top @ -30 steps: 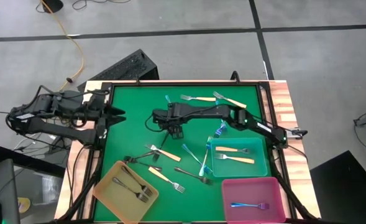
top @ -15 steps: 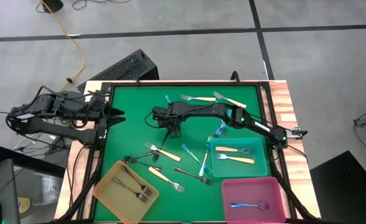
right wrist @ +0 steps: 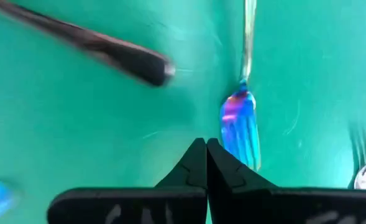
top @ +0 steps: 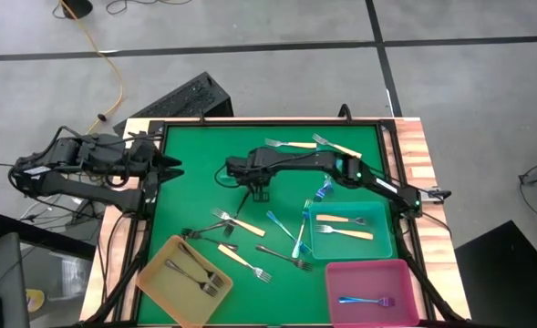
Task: Sort silverware by color (type)
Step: Put the purple fork into the pink bin
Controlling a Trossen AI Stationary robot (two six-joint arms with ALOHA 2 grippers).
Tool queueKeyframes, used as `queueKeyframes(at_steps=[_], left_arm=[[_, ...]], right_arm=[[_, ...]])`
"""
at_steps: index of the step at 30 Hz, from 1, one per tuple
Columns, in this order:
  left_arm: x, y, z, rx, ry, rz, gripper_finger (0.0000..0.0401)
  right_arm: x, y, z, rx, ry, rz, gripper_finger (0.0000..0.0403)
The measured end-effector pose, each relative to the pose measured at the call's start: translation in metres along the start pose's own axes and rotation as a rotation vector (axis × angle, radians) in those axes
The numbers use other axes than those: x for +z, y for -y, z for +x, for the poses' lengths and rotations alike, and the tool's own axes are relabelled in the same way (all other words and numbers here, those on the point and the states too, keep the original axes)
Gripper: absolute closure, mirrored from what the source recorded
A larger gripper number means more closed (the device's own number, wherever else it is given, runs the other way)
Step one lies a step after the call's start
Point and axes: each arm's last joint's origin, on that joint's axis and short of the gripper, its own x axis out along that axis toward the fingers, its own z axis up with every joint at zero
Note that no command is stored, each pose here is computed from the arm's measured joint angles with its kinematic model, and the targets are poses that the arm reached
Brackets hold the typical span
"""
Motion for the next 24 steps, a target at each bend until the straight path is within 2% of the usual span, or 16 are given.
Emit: queueKeyframes(at_steps=[8, 12, 15, 18, 22, 24], left_arm=[[0.001, -0.001, 0.000, 0.030, 0.019, 0.008, 0.0243], [0.001, -0.002, 0.000, 0.067, 0.041, 0.015, 0.0243], [0.001, -0.002, 0.000, 0.078, 0.047, 0.023, 0.0243], [0.001, -0.002, 0.000, 0.078, 0.044, 0.024, 0.0243], [-0.001, -0.004, 0.000, 0.090, 0.023, 0.030, 0.0243], [-0.002, -0.004, 0.000, 0.097, 0.011, 0.025, 0.0243]], right_arm=[[-0.006, -0.009, -0.089, 0.098, 0.212, 0.014, 0.0385], [-0.007, 0.001, -0.121, 0.146, 0.370, 0.003, 0.0337], [-0.005, 0.011, -0.121, 0.183, 0.407, 0.015, 0.0289], [-0.007, 0.024, -0.110, 0.227, 0.382, 0.033, 0.0239], [-0.003, 0.035, -0.089, 0.218, 0.362, 0.038, 0.0185], [0.006, 0.034, -0.066, 0.214, 0.355, 0.025, 0.0171]])
